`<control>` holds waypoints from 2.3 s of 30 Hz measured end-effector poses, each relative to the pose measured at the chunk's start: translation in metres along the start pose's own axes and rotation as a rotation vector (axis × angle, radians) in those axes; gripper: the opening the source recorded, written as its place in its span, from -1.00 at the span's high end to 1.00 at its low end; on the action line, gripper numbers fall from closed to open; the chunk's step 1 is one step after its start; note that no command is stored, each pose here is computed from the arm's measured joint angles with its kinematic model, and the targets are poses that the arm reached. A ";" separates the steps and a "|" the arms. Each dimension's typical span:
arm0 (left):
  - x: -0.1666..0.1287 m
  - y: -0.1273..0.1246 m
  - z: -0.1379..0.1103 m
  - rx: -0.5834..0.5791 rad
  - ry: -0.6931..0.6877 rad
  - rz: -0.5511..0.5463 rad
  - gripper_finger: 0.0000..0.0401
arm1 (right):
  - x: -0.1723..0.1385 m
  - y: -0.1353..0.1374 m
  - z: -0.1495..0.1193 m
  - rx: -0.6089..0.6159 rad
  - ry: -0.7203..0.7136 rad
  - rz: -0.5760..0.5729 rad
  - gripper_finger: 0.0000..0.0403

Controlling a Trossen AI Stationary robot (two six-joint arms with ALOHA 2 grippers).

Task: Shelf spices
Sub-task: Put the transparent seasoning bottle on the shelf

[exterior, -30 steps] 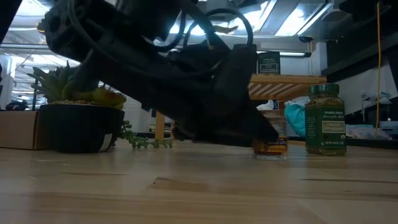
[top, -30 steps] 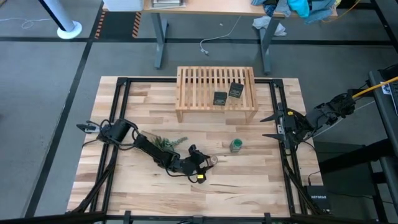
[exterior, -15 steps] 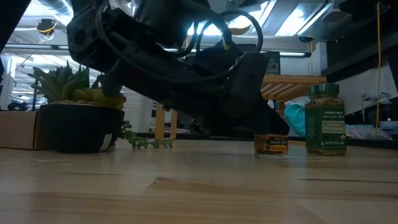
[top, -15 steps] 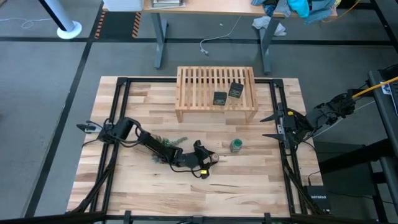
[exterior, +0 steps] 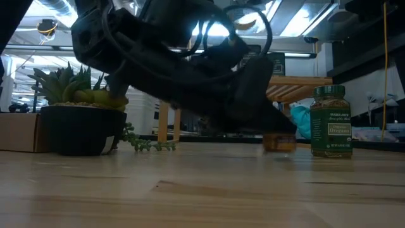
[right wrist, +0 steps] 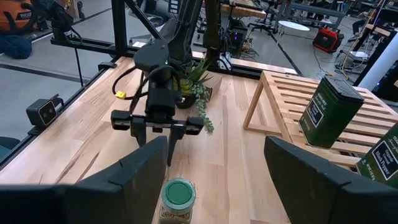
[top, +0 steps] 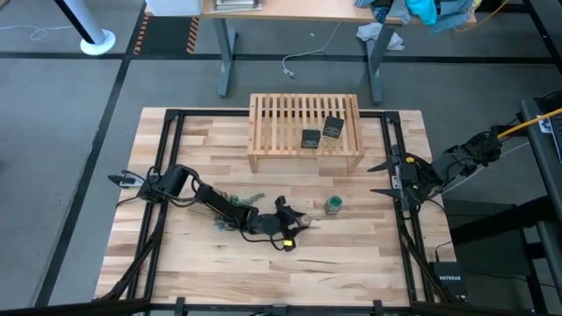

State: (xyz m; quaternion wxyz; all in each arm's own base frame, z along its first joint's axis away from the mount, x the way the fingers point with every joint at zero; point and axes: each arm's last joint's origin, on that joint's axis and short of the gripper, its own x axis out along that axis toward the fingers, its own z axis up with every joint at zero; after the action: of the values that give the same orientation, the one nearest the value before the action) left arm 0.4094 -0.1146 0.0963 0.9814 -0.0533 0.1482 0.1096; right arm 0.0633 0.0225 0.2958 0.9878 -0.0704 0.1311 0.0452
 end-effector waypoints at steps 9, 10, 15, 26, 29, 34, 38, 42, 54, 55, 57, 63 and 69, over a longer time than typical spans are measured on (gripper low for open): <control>-0.008 -0.008 0.052 0.195 -0.117 -0.010 0.14 | 0.000 0.000 0.000 0.000 0.000 0.000 -0.36; -0.011 -0.008 0.059 0.210 -0.131 -0.009 0.14 | 0.000 0.000 0.000 0.000 0.000 0.000 -0.36; -0.031 -0.003 0.090 0.280 -0.114 0.068 0.14 | 0.000 0.000 0.000 0.000 -0.001 0.000 -0.36; -0.082 0.046 0.162 0.377 -0.042 0.282 0.15 | 0.000 0.000 0.000 0.001 -0.002 0.000 -0.36; -0.091 0.072 0.180 0.352 -0.041 0.325 0.15 | 0.000 0.000 0.000 0.002 -0.005 0.000 -0.36; -0.092 0.117 0.195 0.317 -0.016 0.302 0.15 | 0.000 0.000 0.002 0.011 -0.024 0.000 -0.36; -0.086 0.155 0.199 0.281 -0.001 0.312 0.15 | 0.000 0.000 0.004 0.019 -0.041 -0.001 -0.36; -0.083 0.189 0.199 0.166 0.019 0.256 0.15 | 0.000 0.000 0.006 0.027 -0.058 -0.001 -0.36; -0.083 0.210 0.195 0.054 0.064 0.118 0.15 | 0.000 0.000 0.005 0.025 -0.054 -0.001 -0.36; -0.083 0.209 0.193 0.054 0.082 0.116 0.15 | 0.000 0.000 0.006 0.025 -0.054 -0.001 -0.36; -0.082 0.208 0.189 0.051 0.114 0.112 0.15 | 0.000 0.000 0.006 0.025 -0.054 -0.001 -0.36; -0.073 0.209 0.178 0.063 0.140 0.113 0.15 | 0.000 0.000 0.006 0.026 -0.056 -0.001 -0.36; -0.066 0.209 0.176 0.089 0.119 0.112 0.15 | 0.000 0.000 0.006 0.026 -0.055 -0.001 -0.36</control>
State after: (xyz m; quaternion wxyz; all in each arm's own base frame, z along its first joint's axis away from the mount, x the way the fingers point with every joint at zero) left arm 0.3490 0.0996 0.2683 0.9647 -0.0075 0.2136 0.1541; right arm 0.0646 0.0232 0.3013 0.9919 -0.0565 0.1042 0.0451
